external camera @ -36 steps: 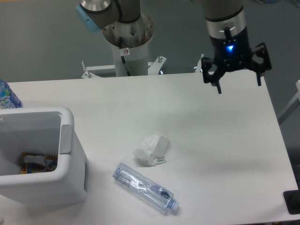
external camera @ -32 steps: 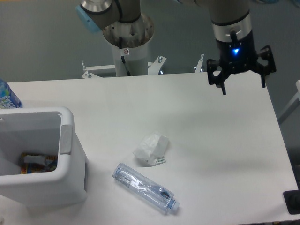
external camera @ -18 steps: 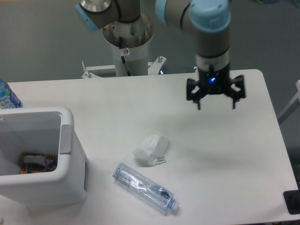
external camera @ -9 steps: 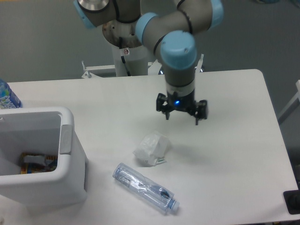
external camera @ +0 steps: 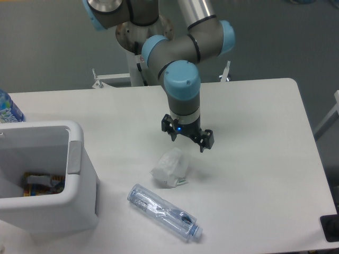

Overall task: Place the trash in the trash can
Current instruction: 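Move the open gripper down toward the crumpled white tissue, then close the gripper on the white tissue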

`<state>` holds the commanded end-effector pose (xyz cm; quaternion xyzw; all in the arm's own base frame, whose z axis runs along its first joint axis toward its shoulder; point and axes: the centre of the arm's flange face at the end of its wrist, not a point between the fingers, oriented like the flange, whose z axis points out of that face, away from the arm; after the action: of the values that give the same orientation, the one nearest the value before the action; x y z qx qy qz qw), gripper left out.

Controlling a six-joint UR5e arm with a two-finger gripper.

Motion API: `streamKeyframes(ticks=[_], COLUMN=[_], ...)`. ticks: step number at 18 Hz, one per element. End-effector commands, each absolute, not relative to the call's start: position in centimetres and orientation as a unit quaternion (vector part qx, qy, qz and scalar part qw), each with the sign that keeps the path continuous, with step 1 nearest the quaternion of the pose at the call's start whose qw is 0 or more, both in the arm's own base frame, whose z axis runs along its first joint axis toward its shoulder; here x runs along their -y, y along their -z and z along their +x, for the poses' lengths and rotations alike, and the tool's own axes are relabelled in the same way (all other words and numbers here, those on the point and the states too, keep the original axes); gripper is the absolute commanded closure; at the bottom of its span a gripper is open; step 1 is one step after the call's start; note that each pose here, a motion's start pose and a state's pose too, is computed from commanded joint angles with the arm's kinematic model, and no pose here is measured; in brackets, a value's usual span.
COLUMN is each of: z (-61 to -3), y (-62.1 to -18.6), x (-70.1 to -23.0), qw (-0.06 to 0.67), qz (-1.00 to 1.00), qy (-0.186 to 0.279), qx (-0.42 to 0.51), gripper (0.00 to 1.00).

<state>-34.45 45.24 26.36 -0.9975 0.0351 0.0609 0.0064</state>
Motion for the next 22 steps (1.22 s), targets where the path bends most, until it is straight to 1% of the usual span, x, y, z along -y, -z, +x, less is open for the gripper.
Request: streamKeyframes(ticks=[2, 6, 11, 12, 13, 14, 19, 20, 22], z=[-34.7, -35.2, -34.8, -34.8, -34.8, -34.8, -34.9, -34.9, -35.0], y=[-25.7, -24.8, -24.2, -24.3, -24.3, -24.3, -24.4, -24.7, -25.1], x=[-45.5, -46.5, -47.1, -47.2, -47.2, -47.2, -47.2, -47.3, -47.3], qw=[0.003, 0.009, 0.013, 0.014, 0.014, 0.014, 0.014, 0.016, 0.020], qz=[-0.998, -0.997, -0.996, -0.996, -0.996, -0.996, -0.996, -0.996, -0.996], qy=[-0.059, -0.069, -0.072, -0.072, -0.072, -0.072, -0.072, -0.075, -0.076], qx=[-0.037, -0.040, -0.043, -0.041, -0.041, -0.041, -0.040, -0.040, -0.040], gripper=[0.00, 0.00, 0.00, 0.01, 0.13, 0.27, 0.91, 0.98, 1.00])
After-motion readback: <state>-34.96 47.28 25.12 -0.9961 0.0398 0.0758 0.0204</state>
